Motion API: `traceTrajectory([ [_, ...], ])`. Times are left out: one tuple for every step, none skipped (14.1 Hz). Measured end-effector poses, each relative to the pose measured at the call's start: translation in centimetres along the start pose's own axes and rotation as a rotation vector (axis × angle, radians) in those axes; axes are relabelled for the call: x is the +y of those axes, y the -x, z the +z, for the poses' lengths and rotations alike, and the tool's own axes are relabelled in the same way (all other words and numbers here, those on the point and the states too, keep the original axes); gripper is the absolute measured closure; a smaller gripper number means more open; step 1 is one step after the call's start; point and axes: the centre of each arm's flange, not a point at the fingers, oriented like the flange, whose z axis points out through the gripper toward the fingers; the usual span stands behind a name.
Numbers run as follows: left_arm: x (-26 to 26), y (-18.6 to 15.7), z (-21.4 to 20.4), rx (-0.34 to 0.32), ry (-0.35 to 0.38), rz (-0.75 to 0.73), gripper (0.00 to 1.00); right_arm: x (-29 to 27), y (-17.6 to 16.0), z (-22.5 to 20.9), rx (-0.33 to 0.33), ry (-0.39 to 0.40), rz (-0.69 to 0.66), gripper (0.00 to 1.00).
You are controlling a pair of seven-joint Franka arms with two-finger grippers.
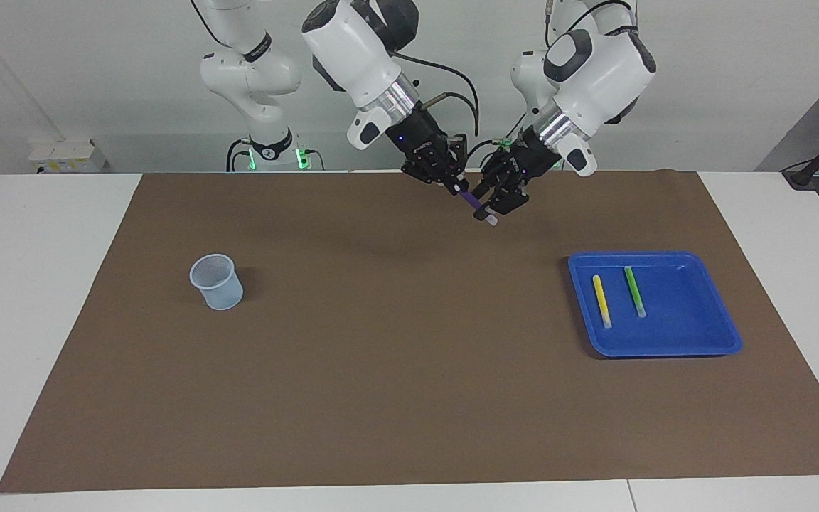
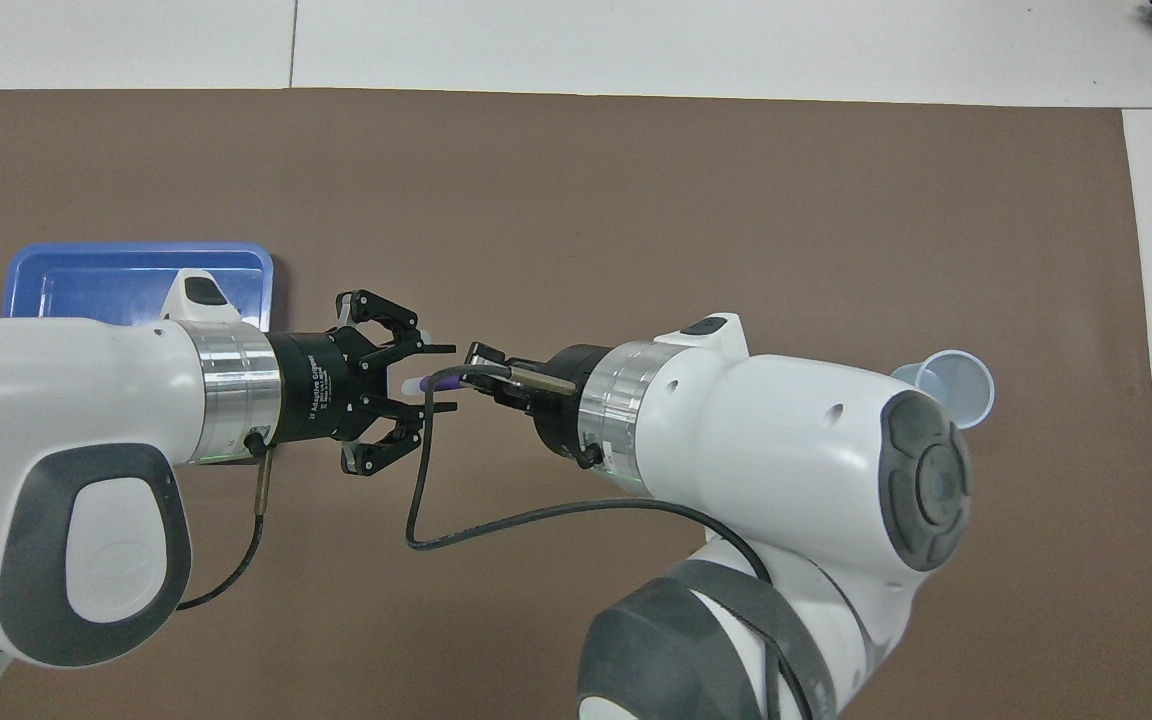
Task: Right arm passes pens to left for tray arrangement
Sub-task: 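Bring the purple pen to the left gripper and close the left gripper, then carry the purple pen to the tray with the left gripper while the right withdraws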
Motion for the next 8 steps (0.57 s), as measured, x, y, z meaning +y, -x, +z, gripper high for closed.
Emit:
traceTrajectory([
  [-0.11,-0.02,-0.02,0.0,0.0,0.002,0.7,0.0,0.0,0.0,0.0,0.0,0.0,0.81],
  [-0.06,-0.11,-0.15,0.001,0.006,0.0,0.82,0.01,0.09,0.05,-0.004,0.001,0.001,0.81],
  [-0.08,-0.17,-0.21,0.001,0.005,0.0,0.82,-0.01,0.13,0.09,-0.004,-0.001,0.002,0.81],
  [-0.1,-0.2,-0.23,0.001,0.005,0.0,0.82,-0.01,0.15,0.11,-0.005,-0.001,0.003,0.81],
  [-0.12,-0.24,-0.24,0.001,0.002,-0.001,0.82,0.0,0.17,0.13,-0.006,-0.001,0.003,0.81],
  [-0.14,-0.37,-0.28,0.001,-0.005,-0.001,0.82,-0.01,0.28,0.22,-0.008,-0.001,0.003,0.81],
  [-0.18,-0.53,-0.37,0.001,-0.013,0.003,0.82,-0.05,0.44,0.31,-0.011,-0.001,0.001,0.81],
  [-0.21,-0.63,-0.44,0.001,-0.018,0.009,0.82,-0.09,0.56,0.38,-0.013,-0.001,0.001,0.81],
])
